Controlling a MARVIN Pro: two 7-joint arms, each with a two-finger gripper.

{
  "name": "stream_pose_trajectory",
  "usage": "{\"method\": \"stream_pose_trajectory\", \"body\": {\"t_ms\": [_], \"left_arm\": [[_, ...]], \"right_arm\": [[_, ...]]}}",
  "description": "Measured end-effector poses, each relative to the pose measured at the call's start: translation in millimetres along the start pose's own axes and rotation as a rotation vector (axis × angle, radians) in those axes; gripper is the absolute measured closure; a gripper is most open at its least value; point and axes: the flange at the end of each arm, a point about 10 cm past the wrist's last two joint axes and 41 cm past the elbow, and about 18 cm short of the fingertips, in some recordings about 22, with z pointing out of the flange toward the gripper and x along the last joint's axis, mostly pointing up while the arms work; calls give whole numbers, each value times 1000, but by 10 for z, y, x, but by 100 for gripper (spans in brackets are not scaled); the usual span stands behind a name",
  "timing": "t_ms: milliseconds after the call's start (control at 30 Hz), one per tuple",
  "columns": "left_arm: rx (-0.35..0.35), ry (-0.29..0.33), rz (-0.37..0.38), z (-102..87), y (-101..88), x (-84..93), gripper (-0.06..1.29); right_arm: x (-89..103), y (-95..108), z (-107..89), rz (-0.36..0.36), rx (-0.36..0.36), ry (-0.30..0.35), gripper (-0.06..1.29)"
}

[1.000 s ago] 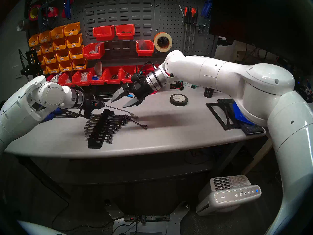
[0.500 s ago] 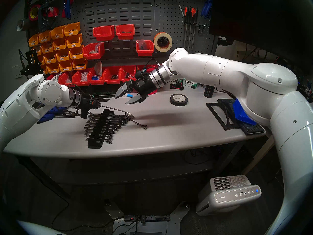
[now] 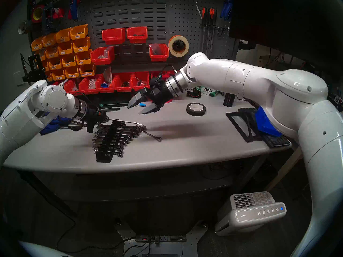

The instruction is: Put the wrenches on the table into the correct slot in the case

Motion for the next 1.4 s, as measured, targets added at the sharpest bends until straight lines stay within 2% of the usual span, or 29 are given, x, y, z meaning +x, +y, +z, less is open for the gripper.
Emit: {"method": "stream_pose_trajectory", "body": {"t_ms": [300, 433, 633, 700, 867, 1400], "left_arm": [[-19, 8, -33, 30, -37, -20, 125], [-30, 12, -49, 54, -51, -33, 125], [-48, 13, -75, 101, -68, -77, 125], [-52, 13, -81, 112, -71, -88, 125], [-63, 13, -97, 149, -82, -120, 125], [-106, 19, -145, 257, -138, -205, 125]], "right_arm": [[-18, 21, -42, 3, -4, 4, 10], [-27, 34, -65, 5, -6, 6, 19], [-40, 54, -106, 9, -9, 12, 20], [-44, 58, -115, 10, -9, 13, 19], [-54, 71, -140, 12, -11, 16, 6], [-84, 94, -208, 16, -14, 24, 4]]}}
